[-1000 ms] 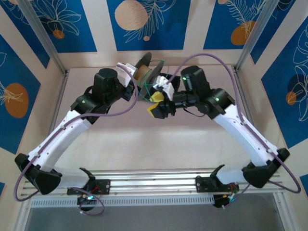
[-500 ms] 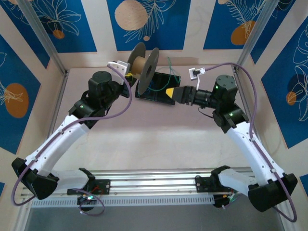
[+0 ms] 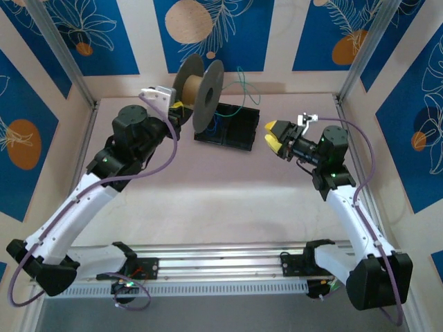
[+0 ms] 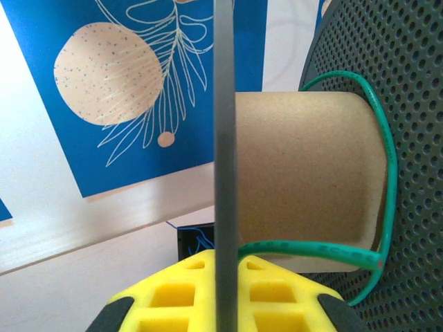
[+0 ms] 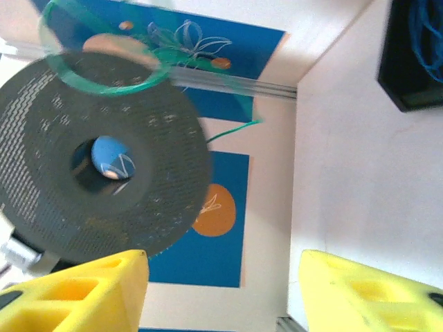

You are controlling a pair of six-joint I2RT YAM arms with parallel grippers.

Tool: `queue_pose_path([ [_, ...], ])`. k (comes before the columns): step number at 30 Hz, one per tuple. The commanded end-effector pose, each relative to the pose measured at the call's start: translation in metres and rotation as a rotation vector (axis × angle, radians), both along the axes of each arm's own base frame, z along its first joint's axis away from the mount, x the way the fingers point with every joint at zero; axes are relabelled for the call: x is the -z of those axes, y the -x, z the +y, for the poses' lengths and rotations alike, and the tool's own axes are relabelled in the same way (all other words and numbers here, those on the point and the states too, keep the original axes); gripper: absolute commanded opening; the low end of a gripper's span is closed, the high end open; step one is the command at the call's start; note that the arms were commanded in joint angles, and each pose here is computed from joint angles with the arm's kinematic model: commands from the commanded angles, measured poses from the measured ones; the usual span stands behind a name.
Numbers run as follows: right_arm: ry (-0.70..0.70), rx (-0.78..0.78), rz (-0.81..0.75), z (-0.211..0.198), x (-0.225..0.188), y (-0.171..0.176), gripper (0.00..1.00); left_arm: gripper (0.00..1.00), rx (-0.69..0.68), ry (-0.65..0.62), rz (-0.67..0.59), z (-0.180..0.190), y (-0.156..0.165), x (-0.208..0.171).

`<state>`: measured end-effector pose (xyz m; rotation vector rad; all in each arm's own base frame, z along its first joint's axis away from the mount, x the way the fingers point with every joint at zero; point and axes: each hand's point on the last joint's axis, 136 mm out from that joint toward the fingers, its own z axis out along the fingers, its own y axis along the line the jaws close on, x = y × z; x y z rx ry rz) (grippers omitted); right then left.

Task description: Wrap the cables

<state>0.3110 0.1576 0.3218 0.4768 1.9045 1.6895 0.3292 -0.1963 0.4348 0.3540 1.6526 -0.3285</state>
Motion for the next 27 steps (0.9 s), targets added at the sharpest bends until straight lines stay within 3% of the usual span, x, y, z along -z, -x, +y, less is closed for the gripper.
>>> queue_pose_path([
  [1,-0.034,-0.017,0.008,0.001,-0.003,0.002,0.57,0.00,0.021,0.161,-0.133,0.011,0.019,-0.063],
  [3,-0.004,-0.023,-0.044,0.006,-0.007,0.003,0.53,0.00,0.031,0.182,-0.127,0.011,0.022,-0.066],
  [6,0.167,-0.012,-0.238,0.018,-0.012,0.003,0.46,0.00,0.044,0.205,-0.097,0.011,0.026,-0.068],
  [10,0.331,-0.011,-0.428,0.033,-0.018,-0.010,0.46,0.00,0.063,0.247,-0.045,0.009,0.031,-0.069],
  [16,0.413,0.009,-0.650,0.047,-0.036,-0.038,0.49,0.00,0.086,0.316,0.052,0.007,0.038,-0.065],
  [24,0.392,0.016,-0.741,0.056,-0.051,-0.061,0.49,0.00,0.122,0.383,0.129,0.003,0.046,-0.063],
  [27,0.357,-0.004,-0.758,0.061,-0.052,-0.063,0.40,0.00,0.131,0.395,0.138,0.002,0.048,-0.064],
])
